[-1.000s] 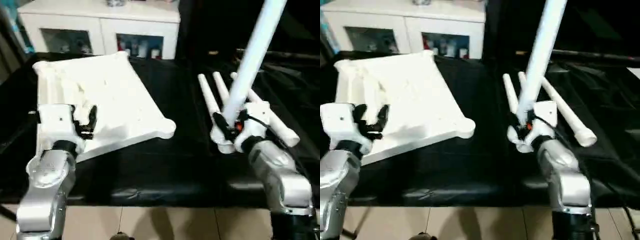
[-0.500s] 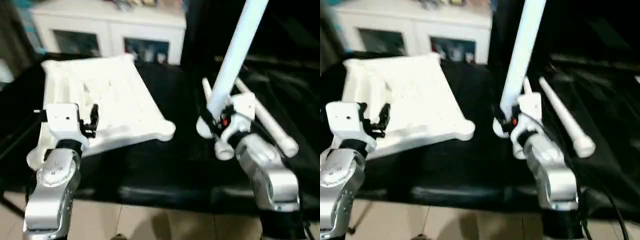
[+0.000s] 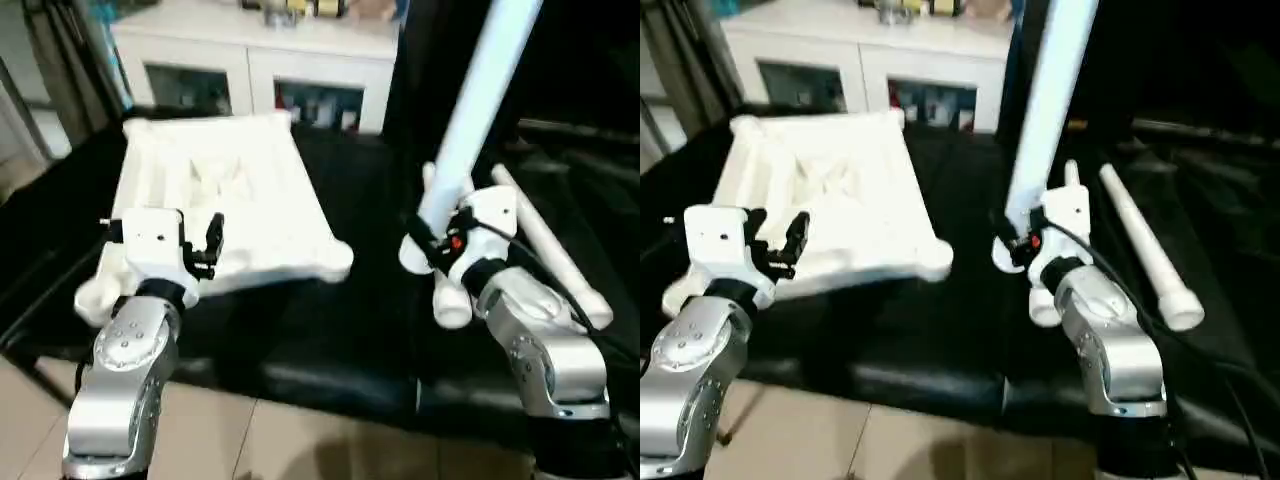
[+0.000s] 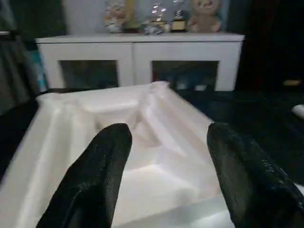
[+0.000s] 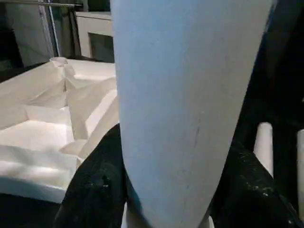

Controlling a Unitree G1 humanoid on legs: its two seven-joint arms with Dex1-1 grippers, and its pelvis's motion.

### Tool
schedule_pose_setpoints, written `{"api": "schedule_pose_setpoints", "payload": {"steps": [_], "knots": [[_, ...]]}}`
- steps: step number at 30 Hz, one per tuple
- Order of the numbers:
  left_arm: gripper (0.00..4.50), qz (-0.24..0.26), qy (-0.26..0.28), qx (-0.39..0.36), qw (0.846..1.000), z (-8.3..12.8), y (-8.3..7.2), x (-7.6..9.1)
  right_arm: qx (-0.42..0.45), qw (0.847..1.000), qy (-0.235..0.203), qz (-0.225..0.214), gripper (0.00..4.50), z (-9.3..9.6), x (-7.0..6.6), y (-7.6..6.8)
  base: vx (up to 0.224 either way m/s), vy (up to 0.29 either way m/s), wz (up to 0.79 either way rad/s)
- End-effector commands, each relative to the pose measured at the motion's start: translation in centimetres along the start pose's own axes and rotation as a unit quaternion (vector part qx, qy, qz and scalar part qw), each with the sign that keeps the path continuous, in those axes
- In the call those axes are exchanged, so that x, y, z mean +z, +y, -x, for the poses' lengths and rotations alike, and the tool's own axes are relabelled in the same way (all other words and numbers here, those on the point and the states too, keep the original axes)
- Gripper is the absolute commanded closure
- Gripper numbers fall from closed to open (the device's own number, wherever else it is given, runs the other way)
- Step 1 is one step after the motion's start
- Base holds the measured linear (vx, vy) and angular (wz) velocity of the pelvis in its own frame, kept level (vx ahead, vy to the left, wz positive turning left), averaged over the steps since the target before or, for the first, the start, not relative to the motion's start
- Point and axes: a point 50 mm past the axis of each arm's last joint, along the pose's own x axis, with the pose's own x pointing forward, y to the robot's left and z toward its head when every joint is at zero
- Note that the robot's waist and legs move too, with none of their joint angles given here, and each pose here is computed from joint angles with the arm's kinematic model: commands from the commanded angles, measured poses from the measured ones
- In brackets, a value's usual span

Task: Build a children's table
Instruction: Pick table leg

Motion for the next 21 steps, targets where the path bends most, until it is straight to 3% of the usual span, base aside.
{"api": "schedule_pose_setpoints", "payload": {"steps": [1,4,11,14,21], "knots": [[1.48,0.0,0.008,-0.01,1.0,0.0,-0.34,-0.24,-0.006,1.0,0.0,0.011,2.61,-0.1,0.12,-0.34,0.074,0.034,0.46],[1.48,0.003,0.009,-0.009,1.0,0.06,-0.23,-0.26,-0.007,1.0,-0.005,-0.018,2.61,-0.16,0.04,-0.22,0.096,0.059,0.25],[1.48,0.002,0.007,-0.004,1.0,0.41,-0.07,-0.26,0.032,0.999,0.005,0.028,2.61,0.01,-0.15,0.44,0.151,0.025,0.01],[1.48,0.004,0.008,-0.004,1.0,0.58,-0.09,-0.3,0.024,1.0,0.004,0.002,2.61,-0.05,-0.19,0.41,0.091,-0.092,0.07],[1.48,0.009,0.0,-0.025,1.0,0.72,-0.44,-0.2,0.043,0.999,0.002,0.006,2.61,0.11,-0.14,0.46,0.114,0.002,-0.03]]}}
